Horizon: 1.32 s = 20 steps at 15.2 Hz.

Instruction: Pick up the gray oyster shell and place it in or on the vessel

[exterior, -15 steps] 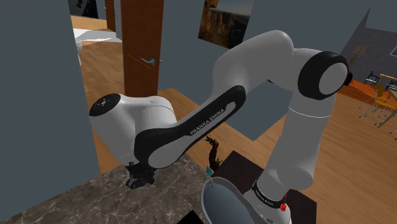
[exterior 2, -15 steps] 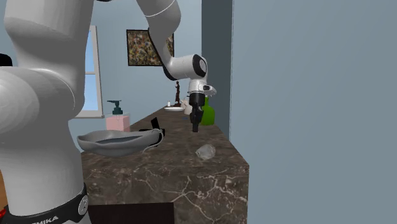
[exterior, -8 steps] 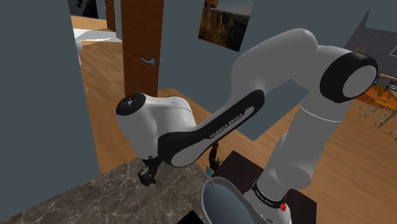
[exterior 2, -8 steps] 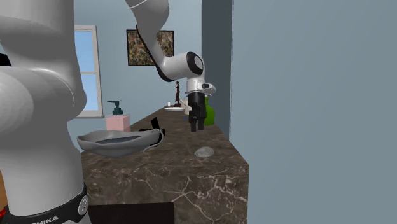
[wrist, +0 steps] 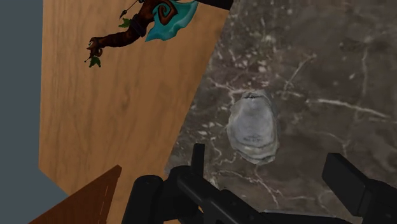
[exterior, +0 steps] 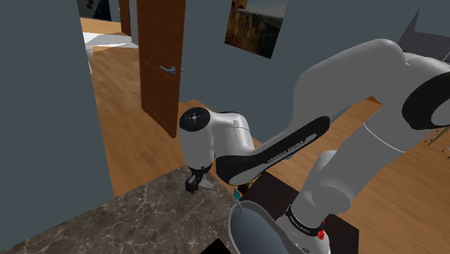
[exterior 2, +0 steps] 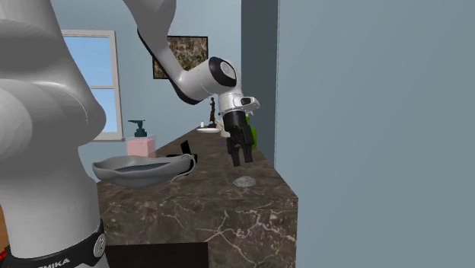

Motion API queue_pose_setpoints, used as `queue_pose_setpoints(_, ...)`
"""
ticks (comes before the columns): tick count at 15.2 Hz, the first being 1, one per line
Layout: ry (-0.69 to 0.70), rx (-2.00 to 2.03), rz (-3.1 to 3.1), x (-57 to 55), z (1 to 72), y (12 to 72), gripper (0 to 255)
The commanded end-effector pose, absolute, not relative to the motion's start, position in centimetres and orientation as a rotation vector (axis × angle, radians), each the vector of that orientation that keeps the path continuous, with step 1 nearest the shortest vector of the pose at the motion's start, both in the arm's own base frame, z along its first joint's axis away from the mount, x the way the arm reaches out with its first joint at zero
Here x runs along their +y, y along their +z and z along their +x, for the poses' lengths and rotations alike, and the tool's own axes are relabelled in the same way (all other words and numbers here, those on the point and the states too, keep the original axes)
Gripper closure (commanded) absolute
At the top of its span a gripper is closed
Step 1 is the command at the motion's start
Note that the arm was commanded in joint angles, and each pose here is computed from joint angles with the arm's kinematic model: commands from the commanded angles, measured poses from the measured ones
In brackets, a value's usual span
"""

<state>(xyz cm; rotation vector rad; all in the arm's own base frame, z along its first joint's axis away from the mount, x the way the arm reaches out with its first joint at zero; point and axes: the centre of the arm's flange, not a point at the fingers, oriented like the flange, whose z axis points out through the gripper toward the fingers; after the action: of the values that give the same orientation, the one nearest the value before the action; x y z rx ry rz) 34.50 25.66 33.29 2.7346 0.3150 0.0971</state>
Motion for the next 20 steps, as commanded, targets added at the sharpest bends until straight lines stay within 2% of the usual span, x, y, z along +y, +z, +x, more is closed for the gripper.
queue_pose_setpoints(1, 0.108, 0.319, 2.731, 24.9, 34.4, 32.7, 0)
queue_pose_setpoints(7, 0.108, 0.319, 2.731, 23.8, 34.7, 29.9, 0)
queue_pose_setpoints(14, 0.108, 0.319, 2.731, 23.8, 34.7, 29.9, 0)
queue_pose_setpoints(15, 0.108, 0.319, 2.731, 23.8, 34.7, 29.9, 255)
queue_pose_setpoints(20, 0.108, 0.319, 2.731, 23.9, 34.7, 29.9, 255)
